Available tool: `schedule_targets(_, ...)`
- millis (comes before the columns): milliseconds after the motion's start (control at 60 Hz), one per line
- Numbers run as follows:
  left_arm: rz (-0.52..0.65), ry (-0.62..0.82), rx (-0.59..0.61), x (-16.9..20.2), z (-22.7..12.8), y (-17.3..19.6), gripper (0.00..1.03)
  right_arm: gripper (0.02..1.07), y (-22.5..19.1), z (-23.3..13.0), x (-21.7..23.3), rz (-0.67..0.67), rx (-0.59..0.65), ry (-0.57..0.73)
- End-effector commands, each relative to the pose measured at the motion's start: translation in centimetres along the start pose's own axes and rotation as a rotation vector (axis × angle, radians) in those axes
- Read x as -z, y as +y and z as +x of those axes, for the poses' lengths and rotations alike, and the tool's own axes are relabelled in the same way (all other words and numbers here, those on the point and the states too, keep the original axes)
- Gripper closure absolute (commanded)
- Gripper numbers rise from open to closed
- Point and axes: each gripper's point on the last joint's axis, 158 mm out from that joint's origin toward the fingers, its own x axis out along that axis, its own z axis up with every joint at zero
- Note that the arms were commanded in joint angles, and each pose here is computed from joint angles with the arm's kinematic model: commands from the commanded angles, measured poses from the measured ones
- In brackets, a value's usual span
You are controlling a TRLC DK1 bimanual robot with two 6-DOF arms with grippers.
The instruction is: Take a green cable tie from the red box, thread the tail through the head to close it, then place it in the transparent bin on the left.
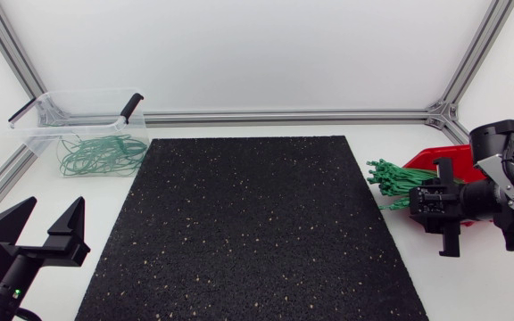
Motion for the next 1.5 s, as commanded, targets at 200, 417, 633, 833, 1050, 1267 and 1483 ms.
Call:
schedule_targets(200,-0.024,0.065,0.002,2.6,0.2,-0.1,0.04,0.71,2.4,0.4,0.7,-0.058,-0.063,0.027)
schedule_targets(417,-0.025,0.069,0.004,2.7,0.2,-0.1,0.04,0.71,2.1,0.2,1.0,-0.052,-0.045,0.031)
schedule_targets(633,-0.025,0.072,0.005,2.8,0.2,-0.1,0.04,0.71,0.6,0.1,0.8,-0.049,-0.001,0.026)
schedule_targets(833,-0.025,0.072,0.011,2.8,0.2,-0.2,0.04,0.71,-0.6,0.5,0.6,-0.031,0.019,0.023)
schedule_targets(1050,-0.025,0.072,0.011,2.8,0.2,-0.2,0.04,0.71,-2.1,0.8,0.0,-0.020,0.051,0.013)
schedule_targets(1267,-0.025,0.075,0.013,2.8,0.2,-0.3,0.04,0.71,-2.2,1.5,-0.1,-0.020,0.036,0.017)
schedule_targets(1483,-0.025,0.078,0.013,2.9,0.2,-0.3,0.04,0.71,-0.4,1.4,0.1,-0.044,0.005,0.023)
